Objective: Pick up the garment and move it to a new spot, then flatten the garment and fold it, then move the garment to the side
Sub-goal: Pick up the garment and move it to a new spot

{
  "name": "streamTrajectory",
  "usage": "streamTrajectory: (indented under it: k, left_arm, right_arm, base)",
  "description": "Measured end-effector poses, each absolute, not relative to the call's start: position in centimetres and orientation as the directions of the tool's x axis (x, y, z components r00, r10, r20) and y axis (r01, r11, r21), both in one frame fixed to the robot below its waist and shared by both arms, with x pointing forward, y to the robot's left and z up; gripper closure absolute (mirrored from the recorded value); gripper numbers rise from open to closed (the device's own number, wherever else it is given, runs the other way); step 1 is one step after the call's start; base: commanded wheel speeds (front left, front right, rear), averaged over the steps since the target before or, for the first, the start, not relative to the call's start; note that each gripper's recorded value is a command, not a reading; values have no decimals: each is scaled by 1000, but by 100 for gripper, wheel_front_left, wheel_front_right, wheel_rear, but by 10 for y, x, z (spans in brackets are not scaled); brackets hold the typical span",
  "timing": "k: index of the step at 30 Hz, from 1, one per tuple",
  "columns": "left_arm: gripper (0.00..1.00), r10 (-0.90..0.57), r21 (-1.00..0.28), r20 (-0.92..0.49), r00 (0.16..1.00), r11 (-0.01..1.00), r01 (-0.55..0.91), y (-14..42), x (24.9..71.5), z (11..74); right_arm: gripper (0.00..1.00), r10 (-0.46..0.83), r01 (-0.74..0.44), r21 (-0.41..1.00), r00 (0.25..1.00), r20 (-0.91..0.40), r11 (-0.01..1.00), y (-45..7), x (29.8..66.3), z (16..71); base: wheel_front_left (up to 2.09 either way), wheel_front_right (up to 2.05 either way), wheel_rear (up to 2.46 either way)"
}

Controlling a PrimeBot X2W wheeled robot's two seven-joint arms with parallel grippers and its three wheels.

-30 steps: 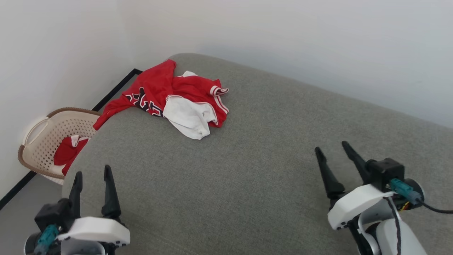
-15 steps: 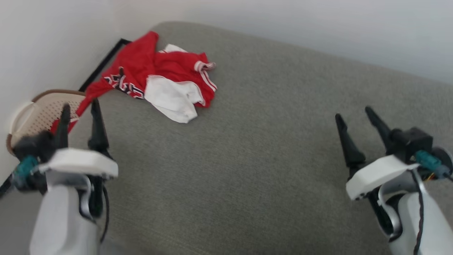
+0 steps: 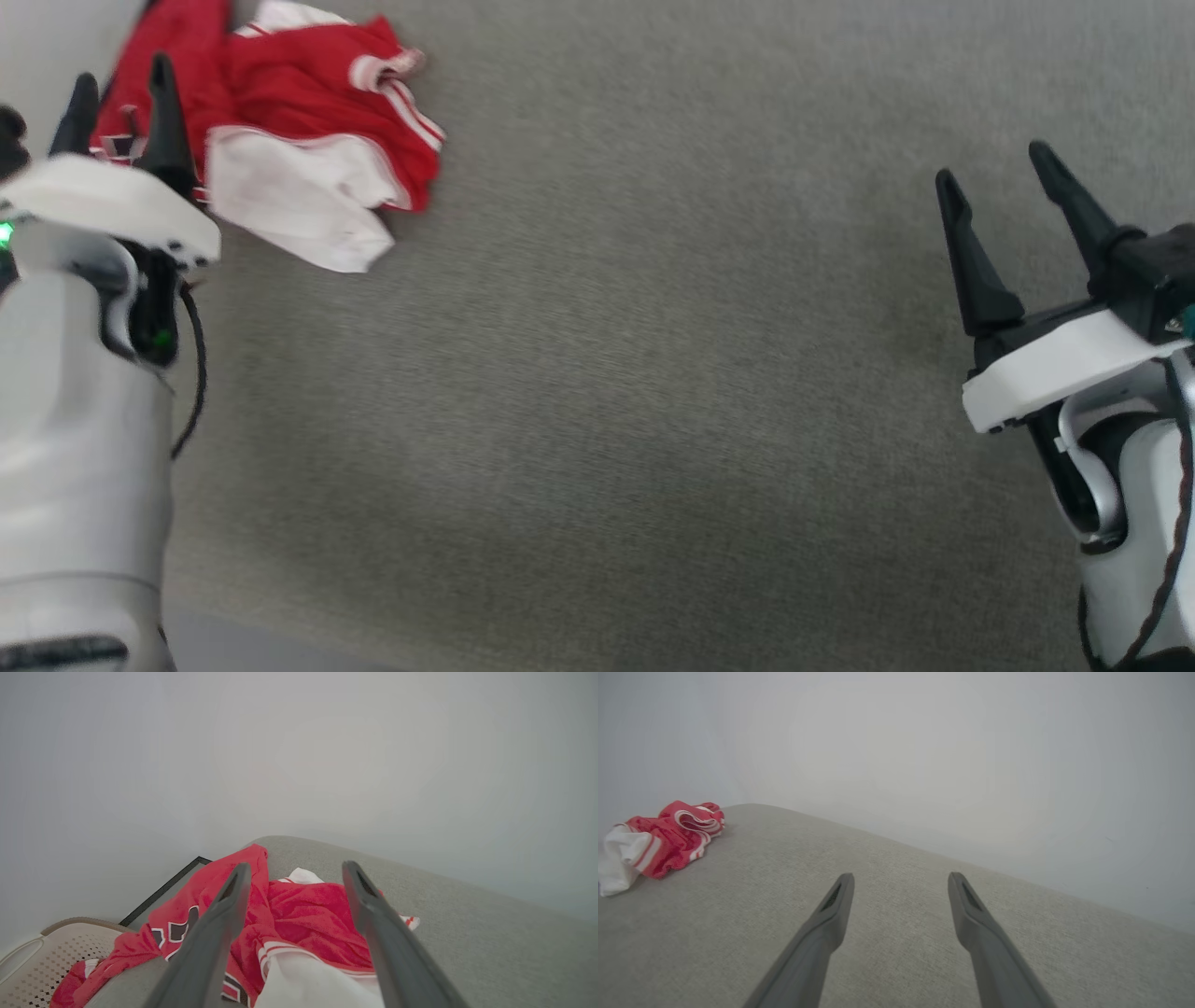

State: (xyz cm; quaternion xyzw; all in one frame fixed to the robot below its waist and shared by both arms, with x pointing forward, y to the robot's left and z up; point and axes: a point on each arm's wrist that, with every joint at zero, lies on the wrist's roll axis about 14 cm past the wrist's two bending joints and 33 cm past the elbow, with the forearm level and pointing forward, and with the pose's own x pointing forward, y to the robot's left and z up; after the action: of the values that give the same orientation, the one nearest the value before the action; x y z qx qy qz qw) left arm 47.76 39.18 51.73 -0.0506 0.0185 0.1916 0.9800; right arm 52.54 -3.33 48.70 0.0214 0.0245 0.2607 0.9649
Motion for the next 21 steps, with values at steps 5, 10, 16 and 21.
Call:
streamTrajectory:
  k: [5, 10, 16, 21]
  left_arm:
    - [0, 344, -77, -253, 904, 925, -373, 390, 518, 467]
    - [0, 331, -80, -444, 833, 911, -404, 389, 529, 414]
    - [0, 294, -82, -676, 675, 881, -466, 384, 522, 363]
    - [0, 269, -64, -761, 590, 874, -482, 380, 526, 349]
  right_arm:
    - [0, 471, -470, 40, 878, -79, 882, -54, 539, 462]
    - [0, 448, -447, 35, 884, -132, 894, -69, 542, 438]
    - [0, 427, -430, 23, 886, -179, 902, -82, 541, 422]
    - [0, 415, -420, 17, 888, -196, 907, -90, 540, 416]
  base:
    - [0, 0, 0]
    - [0, 0, 0]
    - [0, 0, 0]
    - [0, 0, 0]
